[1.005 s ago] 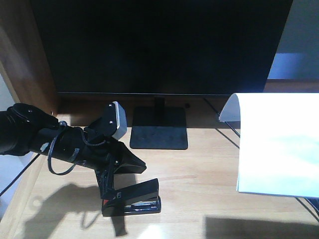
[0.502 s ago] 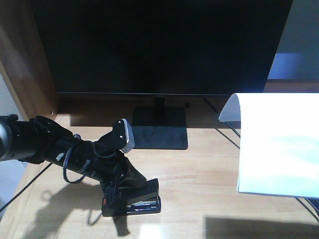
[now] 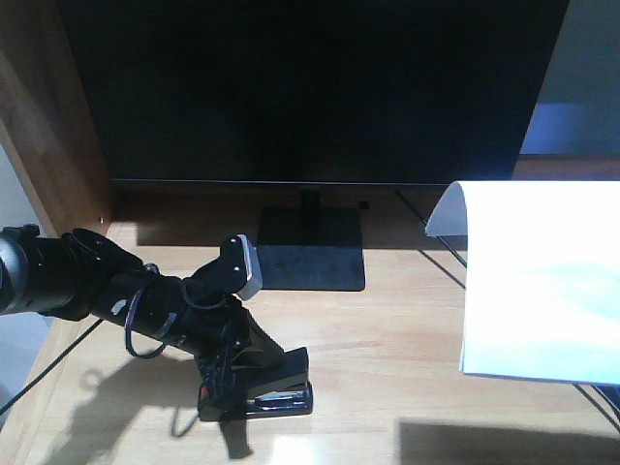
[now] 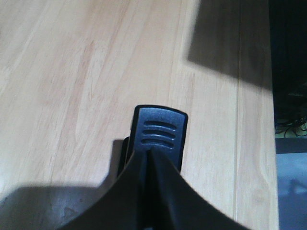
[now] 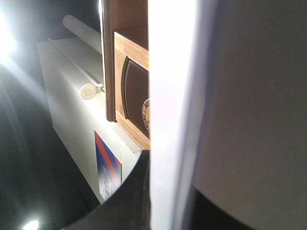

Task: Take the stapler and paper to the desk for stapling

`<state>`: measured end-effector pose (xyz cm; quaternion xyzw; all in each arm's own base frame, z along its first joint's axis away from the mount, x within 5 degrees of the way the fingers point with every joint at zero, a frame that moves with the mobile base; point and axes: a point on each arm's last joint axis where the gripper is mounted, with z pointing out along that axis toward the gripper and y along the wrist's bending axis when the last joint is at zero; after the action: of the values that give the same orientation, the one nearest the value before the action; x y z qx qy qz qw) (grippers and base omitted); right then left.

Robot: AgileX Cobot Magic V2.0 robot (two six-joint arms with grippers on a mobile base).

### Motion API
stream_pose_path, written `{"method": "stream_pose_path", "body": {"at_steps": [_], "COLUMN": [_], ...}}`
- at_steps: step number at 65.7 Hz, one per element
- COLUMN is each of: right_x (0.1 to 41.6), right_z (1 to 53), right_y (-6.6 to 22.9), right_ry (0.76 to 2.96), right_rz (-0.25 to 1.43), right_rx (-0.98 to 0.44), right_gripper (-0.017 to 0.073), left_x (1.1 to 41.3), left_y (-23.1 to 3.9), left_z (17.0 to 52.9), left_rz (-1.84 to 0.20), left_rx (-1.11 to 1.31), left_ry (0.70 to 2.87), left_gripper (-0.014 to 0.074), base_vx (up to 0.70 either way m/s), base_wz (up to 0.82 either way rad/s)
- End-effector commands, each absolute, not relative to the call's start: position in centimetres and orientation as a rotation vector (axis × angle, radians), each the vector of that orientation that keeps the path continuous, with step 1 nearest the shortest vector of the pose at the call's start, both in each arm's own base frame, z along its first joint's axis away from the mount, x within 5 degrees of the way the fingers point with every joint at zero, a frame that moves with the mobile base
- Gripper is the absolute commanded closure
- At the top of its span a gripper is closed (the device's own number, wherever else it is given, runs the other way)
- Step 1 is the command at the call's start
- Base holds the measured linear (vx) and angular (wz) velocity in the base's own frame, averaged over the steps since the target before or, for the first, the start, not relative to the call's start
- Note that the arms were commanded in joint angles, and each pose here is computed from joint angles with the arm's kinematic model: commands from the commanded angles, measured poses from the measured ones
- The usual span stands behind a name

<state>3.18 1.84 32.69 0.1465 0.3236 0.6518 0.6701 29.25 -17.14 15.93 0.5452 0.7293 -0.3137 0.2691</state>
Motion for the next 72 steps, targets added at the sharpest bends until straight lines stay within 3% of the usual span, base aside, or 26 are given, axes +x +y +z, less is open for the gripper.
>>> {"method": "stream_pose_path", "body": {"at_steps": [1,57,72], "right_x": [2.81,2.81,3.1], "right_z": [33.73,33.72,33.59], "right_y": [1.82,1.82,1.47], "right_ry": [0.68,0.68,0.678], "right_rz": [1.475,1.475,1.481], "right_rx": [0.291,0.291,0.356], "right_gripper": [0.0561,0.0561,0.0561], "left_x": [29.36,29.36,29.36], "left_y": [-17.65,-17.65,-17.65], "left_z": [18.17,18.17,18.17], "left_rz": [-0.875,-0.875,-0.875], "left_rx": [1.428,1.428,1.428], "left_ry": [1.902,1.902,1.902], "left_gripper": [0.06,0.06,0.06], "base_vx": [0.0,0.0,0.0], "base_wz": [0.0,0.0,0.0]}}
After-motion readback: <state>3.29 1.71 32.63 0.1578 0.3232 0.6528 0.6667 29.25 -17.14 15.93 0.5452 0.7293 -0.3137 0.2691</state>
